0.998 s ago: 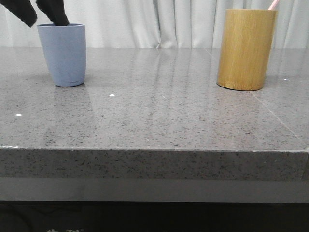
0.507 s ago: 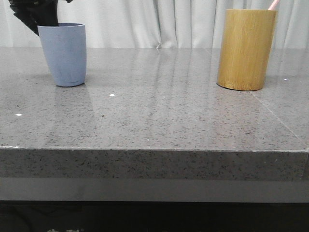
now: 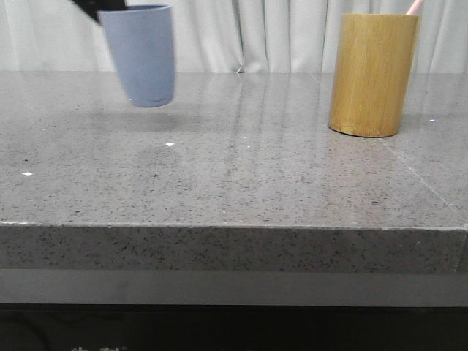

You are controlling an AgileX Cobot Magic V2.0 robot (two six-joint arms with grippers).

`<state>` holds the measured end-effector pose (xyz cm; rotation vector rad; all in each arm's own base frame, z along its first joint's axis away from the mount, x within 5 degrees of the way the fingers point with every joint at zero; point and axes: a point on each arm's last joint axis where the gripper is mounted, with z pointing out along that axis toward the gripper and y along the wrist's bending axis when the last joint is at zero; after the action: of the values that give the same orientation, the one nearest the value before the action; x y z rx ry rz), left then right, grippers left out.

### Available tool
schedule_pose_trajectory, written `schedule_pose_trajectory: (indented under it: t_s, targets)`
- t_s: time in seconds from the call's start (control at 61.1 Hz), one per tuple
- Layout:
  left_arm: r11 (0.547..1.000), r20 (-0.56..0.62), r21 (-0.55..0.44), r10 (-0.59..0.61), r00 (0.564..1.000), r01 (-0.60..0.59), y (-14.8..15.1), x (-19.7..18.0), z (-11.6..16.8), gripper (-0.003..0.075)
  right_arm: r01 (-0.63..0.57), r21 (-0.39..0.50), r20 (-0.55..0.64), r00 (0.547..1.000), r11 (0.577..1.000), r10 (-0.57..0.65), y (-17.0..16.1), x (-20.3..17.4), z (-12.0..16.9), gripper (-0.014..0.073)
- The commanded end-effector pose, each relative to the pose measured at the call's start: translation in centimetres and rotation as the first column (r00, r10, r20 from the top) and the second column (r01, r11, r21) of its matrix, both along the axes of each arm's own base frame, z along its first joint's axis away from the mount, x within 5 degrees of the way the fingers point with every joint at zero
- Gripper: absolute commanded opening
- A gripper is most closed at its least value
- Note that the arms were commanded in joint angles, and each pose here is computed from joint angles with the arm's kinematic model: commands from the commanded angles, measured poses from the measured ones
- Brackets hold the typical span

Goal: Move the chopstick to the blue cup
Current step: 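Carry the blue cup toward the bamboo holder and set it down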

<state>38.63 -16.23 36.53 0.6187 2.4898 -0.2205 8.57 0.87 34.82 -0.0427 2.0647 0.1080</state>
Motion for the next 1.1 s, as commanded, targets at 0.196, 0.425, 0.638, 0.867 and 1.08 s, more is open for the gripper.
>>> schedule_pose_trajectory:
  t_s: [0.196, 0.425, 0.638, 0.867, 1.08]
  targets:
    - [0.99, 0.113, -0.081, -0.109, 0.988, 0.118, -5.4, -1.4, 3.0, -0.0019, 0.009, -0.013, 0.087, 0.996, 1.0, -0.008, -0.1, 0.4, 1.4, 0.053]
    - [0.987, 0.069, -0.042, -0.152, 0.986, 0.155, -7.6, -1.0, 1.6, -0.0019, 0.009, -0.013, 0.084, 0.996, 1.0, -0.008, -0.1, 0.3, 1.4, 0.053]
    - [0.987, 0.048, -0.034, -0.154, 0.987, 0.156, -8.0, -0.4, 0.5, -0.0019, 0.009, -0.013, 0.084, 0.996, 1.0, -0.008, -0.1, 0.3, 1.4, 0.053]
    - [0.987, 0.049, -0.04, -0.155, 0.987, 0.157, -8.0, -0.4, 0.5, 0.0085, 0.009, -0.013, 0.084, 0.996, 1.0, -0.008, -0.1, 0.3, 1.4, 0.053]
    - [0.986, 0.068, -0.059, -0.152, 0.986, 0.156, -8.1, -0.5, 1.2, 0.0307, 0.009, -0.013, 0.085, 0.996, 1.0, -0.008, -0.1, 0.4, 1.4, 0.053]
